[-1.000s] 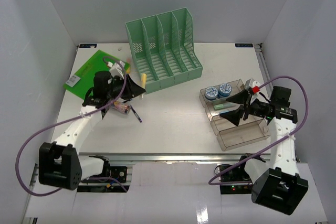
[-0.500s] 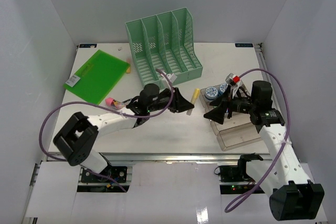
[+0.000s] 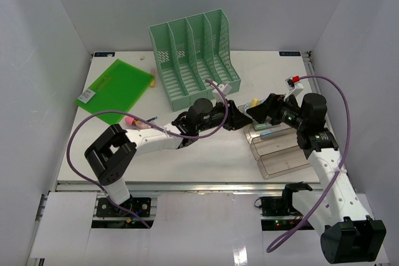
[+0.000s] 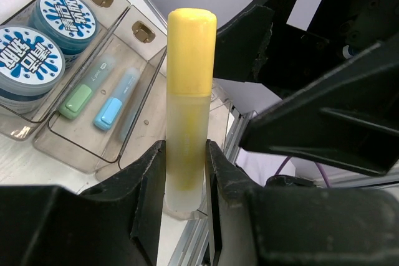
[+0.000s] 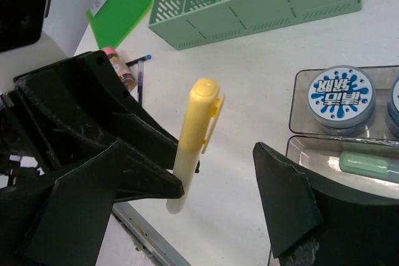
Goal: Organize the desk
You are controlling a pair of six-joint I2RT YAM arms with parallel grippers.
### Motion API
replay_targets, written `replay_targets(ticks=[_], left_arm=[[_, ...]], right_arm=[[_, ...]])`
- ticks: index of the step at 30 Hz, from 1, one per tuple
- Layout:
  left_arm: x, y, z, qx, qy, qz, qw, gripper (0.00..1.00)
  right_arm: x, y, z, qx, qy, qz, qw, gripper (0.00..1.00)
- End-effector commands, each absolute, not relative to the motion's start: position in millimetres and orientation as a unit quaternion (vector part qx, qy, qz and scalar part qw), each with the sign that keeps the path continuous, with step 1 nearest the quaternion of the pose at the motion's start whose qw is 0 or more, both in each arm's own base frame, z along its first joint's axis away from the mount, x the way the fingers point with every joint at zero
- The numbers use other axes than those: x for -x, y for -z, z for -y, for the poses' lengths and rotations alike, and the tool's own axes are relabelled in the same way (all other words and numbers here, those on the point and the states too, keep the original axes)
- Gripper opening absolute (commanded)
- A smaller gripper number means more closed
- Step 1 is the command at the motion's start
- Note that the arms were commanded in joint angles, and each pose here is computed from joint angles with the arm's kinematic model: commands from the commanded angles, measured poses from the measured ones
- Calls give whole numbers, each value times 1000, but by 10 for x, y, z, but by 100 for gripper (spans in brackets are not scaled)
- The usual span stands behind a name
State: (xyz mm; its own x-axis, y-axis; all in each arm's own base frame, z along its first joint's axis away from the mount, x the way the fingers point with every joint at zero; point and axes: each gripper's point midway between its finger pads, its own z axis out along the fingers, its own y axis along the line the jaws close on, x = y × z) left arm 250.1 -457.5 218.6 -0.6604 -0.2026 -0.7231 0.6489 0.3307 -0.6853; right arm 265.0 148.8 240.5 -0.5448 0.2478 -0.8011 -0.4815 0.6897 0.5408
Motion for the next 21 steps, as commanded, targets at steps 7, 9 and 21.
replay_targets(ticks=[7,9,21], left_arm=[[-2472,-2554,4667,-157,579,-686,413,7],[-2471,-2563,4674,-157,579,-685,413,7],[-2446,-2595,4761,-164,587,-686,397,45]], right_arm=[[-2874,-2574,-1510,49,-397,-777,486,57],[-2884,-2582,-1538,51,-405,-776,480,49],[-2840,-2594,-1591,85,-425,-760,484,10]])
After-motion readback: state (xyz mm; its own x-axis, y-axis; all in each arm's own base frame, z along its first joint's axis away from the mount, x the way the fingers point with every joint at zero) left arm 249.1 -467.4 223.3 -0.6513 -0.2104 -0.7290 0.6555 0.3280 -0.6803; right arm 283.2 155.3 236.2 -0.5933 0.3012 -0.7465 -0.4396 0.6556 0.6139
